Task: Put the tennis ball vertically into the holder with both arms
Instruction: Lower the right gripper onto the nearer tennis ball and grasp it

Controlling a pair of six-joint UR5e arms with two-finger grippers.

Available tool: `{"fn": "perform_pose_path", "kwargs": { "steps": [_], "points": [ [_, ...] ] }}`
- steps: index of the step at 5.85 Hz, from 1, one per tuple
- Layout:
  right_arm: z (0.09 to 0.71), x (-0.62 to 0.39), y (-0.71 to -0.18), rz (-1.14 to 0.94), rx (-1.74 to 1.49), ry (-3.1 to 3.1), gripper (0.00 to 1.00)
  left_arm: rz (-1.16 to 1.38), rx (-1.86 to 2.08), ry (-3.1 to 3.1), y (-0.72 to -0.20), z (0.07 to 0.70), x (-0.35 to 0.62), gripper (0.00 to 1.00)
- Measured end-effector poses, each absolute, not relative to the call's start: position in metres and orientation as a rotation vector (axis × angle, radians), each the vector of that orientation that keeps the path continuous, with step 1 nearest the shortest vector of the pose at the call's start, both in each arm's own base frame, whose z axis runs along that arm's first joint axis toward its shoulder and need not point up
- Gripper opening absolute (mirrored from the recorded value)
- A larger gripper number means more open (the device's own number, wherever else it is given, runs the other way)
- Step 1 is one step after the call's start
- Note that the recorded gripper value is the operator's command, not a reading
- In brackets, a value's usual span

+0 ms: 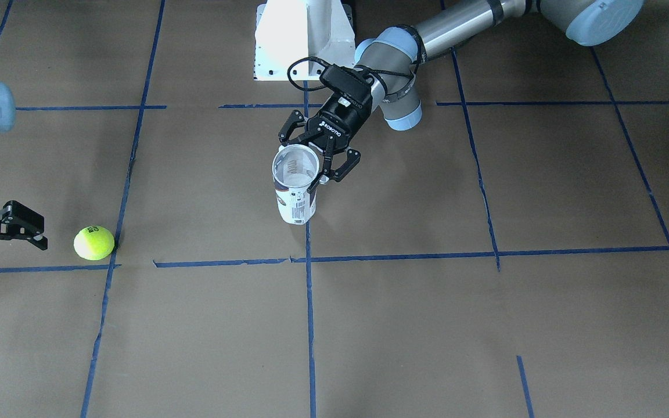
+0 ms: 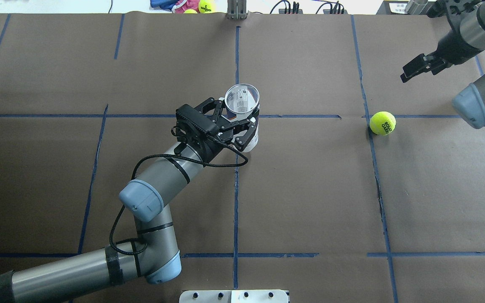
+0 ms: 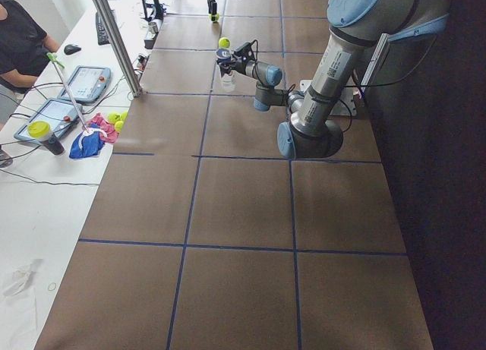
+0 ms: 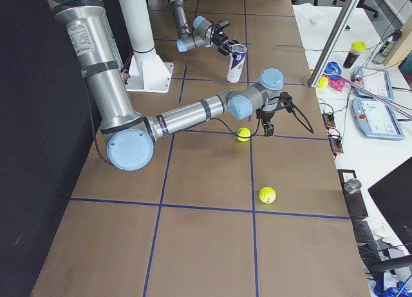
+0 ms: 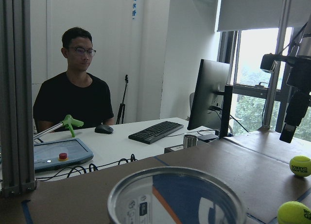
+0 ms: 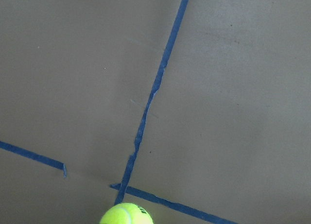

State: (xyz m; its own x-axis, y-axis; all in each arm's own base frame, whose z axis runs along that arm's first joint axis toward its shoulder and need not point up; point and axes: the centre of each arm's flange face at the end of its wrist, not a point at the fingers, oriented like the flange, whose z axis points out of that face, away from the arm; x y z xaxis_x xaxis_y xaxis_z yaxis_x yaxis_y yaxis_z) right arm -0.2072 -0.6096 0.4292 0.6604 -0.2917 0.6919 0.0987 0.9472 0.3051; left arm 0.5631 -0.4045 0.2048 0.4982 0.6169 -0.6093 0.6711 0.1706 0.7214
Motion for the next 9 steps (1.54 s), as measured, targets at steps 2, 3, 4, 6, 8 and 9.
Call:
{"fn": "perform_pose_path", "kwargs": {
  "steps": [2,3,4,6,8,9],
  "points": [
    [0.435,-0.226,-0.613,-0.232,0.241,-0.795,0.99,-0.037,1.493,1.158,-0.4,0.218,0.569,0.75],
    [0.438,-0.232,-0.613,-0.237,0.233,-0.79,0.99,-0.029,1.486,1.153,-0.398,0.224,0.57,0.76],
    [0.439,-0.237,-0.612,-0.241,0.227,-0.789,0.99,-0.025,1.483,1.152,-0.396,0.227,0.571,0.78],
    [0.441,-0.25,-0.608,-0.251,0.212,-0.79,0.99,-0.025,1.483,1.156,-0.394,0.226,0.571,0.86],
    [0.446,-0.265,-0.603,-0.25,0.186,-0.79,0.99,-0.026,1.485,1.161,-0.394,0.224,0.571,0.86],
    [0.452,-0.278,-0.6,-0.26,0.176,-0.775,0.99,-0.026,1.485,1.161,-0.394,0.224,0.57,0.86]
  ]
}}
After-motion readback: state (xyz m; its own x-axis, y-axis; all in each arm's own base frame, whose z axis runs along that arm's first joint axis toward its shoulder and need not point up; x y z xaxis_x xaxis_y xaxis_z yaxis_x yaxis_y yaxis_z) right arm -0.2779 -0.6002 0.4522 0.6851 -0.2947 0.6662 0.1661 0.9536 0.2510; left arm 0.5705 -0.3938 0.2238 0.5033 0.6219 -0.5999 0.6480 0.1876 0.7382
